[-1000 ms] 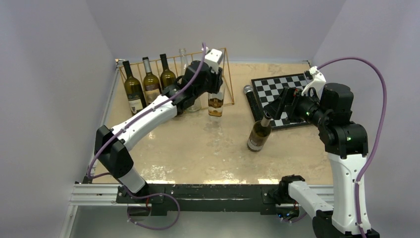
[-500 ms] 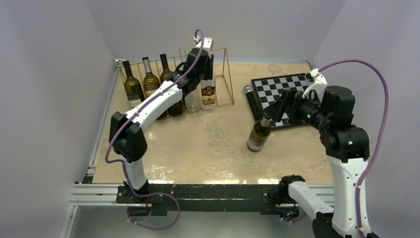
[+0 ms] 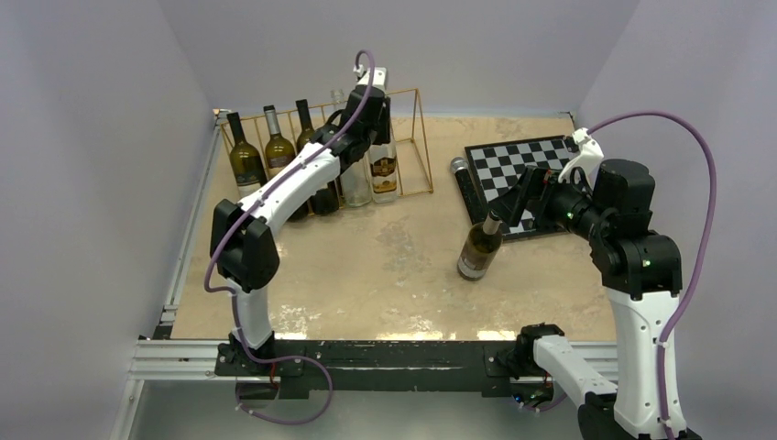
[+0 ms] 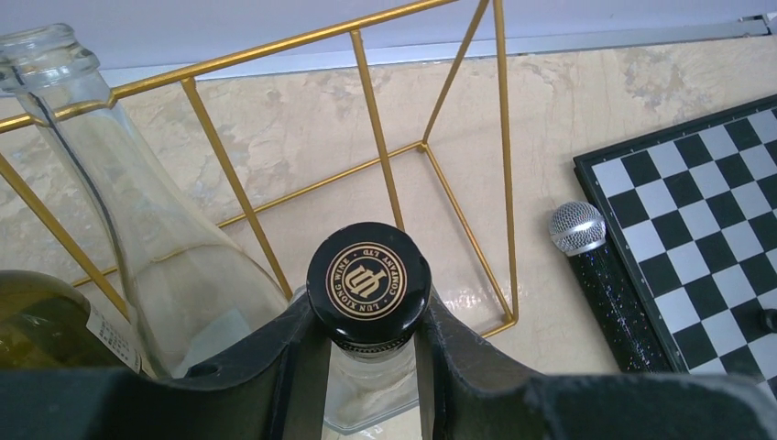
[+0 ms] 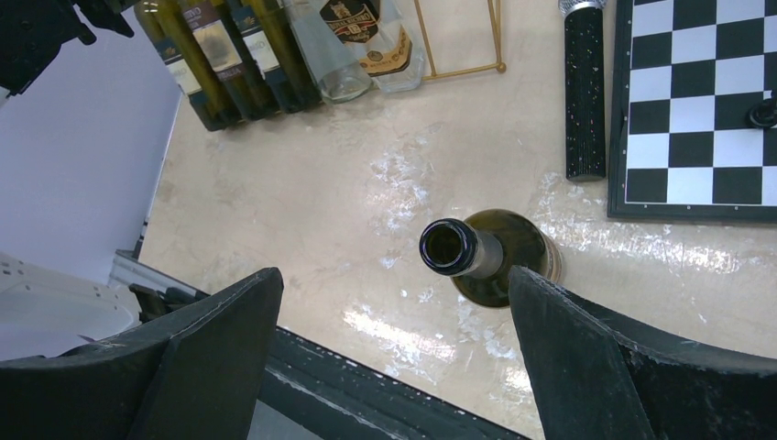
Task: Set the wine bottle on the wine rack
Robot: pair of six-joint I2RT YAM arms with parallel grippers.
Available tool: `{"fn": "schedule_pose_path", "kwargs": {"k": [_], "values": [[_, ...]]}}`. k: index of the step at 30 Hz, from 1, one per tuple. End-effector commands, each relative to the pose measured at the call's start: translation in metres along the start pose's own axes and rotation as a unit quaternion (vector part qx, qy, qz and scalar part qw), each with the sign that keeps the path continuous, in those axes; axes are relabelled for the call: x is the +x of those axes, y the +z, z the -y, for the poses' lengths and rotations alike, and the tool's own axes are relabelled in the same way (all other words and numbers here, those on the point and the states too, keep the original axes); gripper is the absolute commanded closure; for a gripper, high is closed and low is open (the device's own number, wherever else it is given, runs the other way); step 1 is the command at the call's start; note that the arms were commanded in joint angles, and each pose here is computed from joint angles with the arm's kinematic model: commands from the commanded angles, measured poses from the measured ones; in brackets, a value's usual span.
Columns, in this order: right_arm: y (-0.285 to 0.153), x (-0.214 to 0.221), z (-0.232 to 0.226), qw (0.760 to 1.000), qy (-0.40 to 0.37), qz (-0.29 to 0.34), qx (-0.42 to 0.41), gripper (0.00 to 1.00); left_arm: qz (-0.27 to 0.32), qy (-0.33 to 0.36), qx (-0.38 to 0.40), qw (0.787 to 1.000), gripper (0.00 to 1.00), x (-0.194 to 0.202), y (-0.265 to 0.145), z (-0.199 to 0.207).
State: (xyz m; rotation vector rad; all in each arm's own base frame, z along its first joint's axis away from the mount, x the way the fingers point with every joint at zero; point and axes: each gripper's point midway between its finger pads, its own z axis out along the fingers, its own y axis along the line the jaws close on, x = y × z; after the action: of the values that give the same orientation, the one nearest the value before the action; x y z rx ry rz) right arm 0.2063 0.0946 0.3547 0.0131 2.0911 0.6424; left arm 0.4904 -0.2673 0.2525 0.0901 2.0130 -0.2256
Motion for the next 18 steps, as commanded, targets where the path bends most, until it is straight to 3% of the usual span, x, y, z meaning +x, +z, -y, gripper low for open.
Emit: {"fn": "schedule_pose_path", "kwargs": {"k": [1, 18], "values": [[-0.001, -0.002, 0.0, 1.0, -0.007, 0.007, 0.0, 0.01, 0.071, -0.059, 0.018, 0.996, 1.0, -0.061, -0.004, -0.002], [0.007, 0.007, 0.003, 1.0, 0.019, -0.006, -0.002, 0.01, -0.018, -0.059, 0.037, 0.997, 0.97, 0.003, 0.059, -0.011]]}}
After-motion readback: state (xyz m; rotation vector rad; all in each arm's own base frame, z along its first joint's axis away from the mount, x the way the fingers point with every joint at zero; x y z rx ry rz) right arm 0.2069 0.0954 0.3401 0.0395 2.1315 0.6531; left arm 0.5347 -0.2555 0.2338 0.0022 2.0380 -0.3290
